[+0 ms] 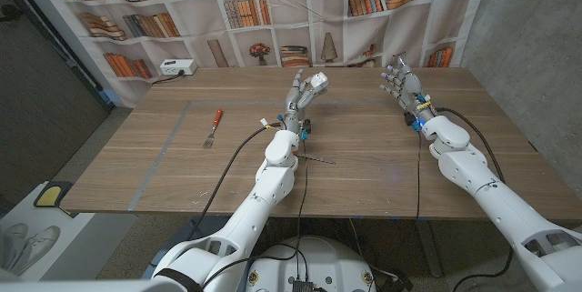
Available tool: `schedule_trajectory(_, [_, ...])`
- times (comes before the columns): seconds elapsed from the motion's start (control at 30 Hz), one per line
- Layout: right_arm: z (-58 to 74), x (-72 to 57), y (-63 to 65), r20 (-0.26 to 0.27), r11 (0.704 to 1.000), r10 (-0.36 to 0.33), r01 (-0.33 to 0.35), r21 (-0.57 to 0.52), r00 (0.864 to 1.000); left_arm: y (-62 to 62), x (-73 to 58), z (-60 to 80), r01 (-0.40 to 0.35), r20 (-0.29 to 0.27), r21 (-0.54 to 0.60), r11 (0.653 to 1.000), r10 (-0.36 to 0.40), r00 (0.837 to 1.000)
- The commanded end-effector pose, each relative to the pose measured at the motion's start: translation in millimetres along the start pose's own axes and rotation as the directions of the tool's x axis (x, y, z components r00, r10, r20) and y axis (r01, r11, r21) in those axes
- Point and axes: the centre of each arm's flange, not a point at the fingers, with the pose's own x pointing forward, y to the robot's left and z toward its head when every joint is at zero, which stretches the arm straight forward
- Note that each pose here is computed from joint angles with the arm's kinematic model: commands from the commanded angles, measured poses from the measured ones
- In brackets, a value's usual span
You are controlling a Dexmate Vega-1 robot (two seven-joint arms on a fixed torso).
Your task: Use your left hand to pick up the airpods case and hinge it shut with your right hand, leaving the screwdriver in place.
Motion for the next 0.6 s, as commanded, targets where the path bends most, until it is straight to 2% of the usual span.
schedule_trajectory(0.03, [22.0, -0.1, 20.3, -0.027, 0.994, 0.076, -0.078, -0.079, 0.997, -0.5, 4.7, 0.1, 0.016, 0.004, -0.004, 1.000, -0.016, 1.000])
schedule_trajectory(0.13, [29.4, -0.6, 26.3, -0.056, 0.992, 0.078, -0.083, -0.098, 0.995, -0.7, 5.7, 0.4, 0.016, 0.003, -0.007, 1.000, -0.016, 1.000])
schedule_trajectory(0.2, [30.5, 0.5, 28.3, -0.033, 0.989, 0.104, -0.106, -0.102, 0.994, -0.8, 6.1, 0.8, 0.012, 0.005, 0.000, 1.000, -0.012, 1.000])
schedule_trajectory(0.27, [32.7, -1.4, 32.3, -0.049, 0.990, 0.092, -0.097, -0.103, 0.995, -1.6, 7.5, 0.8, 0.019, 0.003, -0.006, 1.000, -0.019, 1.000])
schedule_trajectory(0.43, [34.3, -0.2, 37.3, -0.060, 0.982, 0.148, -0.154, -0.106, 0.987, -2.8, 9.8, 0.5, 0.025, 0.002, -0.012, 1.000, -0.025, 1.000])
schedule_trajectory(0.6, [38.5, -1.0, 43.1, -0.067, 0.977, 0.166, -0.173, -0.122, 0.984, -4.9, 11.3, -0.1, 0.034, -0.002, -0.005, 0.999, -0.034, 0.999])
